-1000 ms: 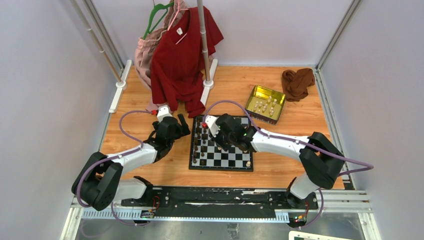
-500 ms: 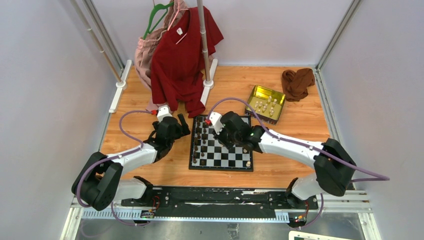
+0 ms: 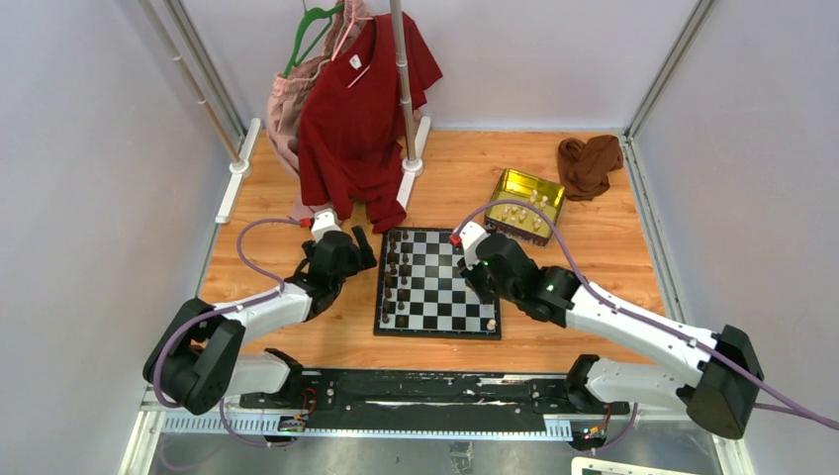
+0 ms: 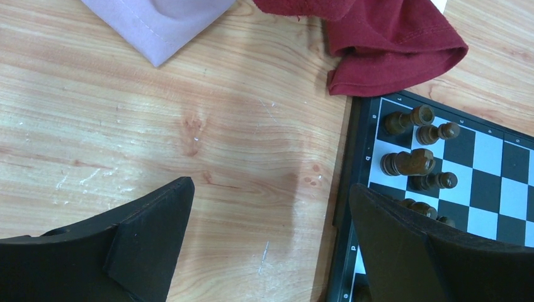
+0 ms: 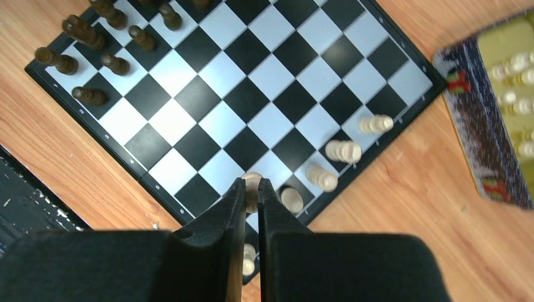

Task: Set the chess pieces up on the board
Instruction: Place the chess piece on the chessboard.

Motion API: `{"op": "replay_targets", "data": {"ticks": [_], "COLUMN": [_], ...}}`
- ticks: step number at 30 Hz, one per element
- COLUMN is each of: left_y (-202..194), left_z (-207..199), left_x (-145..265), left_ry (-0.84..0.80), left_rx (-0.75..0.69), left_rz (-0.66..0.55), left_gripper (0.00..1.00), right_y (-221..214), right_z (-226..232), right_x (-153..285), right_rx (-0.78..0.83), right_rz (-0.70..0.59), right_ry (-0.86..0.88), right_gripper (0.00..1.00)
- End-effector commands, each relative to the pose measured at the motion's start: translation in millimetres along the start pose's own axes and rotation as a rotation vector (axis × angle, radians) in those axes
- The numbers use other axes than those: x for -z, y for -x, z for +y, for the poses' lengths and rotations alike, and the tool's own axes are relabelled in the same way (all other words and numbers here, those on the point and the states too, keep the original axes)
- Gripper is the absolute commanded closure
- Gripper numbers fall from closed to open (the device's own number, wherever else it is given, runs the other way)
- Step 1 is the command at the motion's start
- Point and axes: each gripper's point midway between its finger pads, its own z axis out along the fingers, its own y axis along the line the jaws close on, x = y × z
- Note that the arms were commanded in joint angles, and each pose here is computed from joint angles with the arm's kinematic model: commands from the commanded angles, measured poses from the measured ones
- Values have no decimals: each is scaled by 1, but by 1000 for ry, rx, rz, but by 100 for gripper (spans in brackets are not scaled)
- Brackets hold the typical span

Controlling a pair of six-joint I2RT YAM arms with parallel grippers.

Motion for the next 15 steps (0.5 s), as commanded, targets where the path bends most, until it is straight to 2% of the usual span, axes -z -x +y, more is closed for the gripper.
{"op": "replay_targets", "data": {"ticks": [1, 15], "left_y": [5, 3], "left_z": [2, 3], "left_x": [-3, -4], "left_ry": [14, 16], "left_rx": [14, 13], "left_rz": [-27, -23], "left_gripper": [0, 0], "right_y": [-29, -67], "right_z": [-16, -26], "right_x": [14, 16], "right_rx": [-112, -275], "right_rz": [55, 88], "right_ry": [-105, -213], "right_gripper": [100, 100]}}
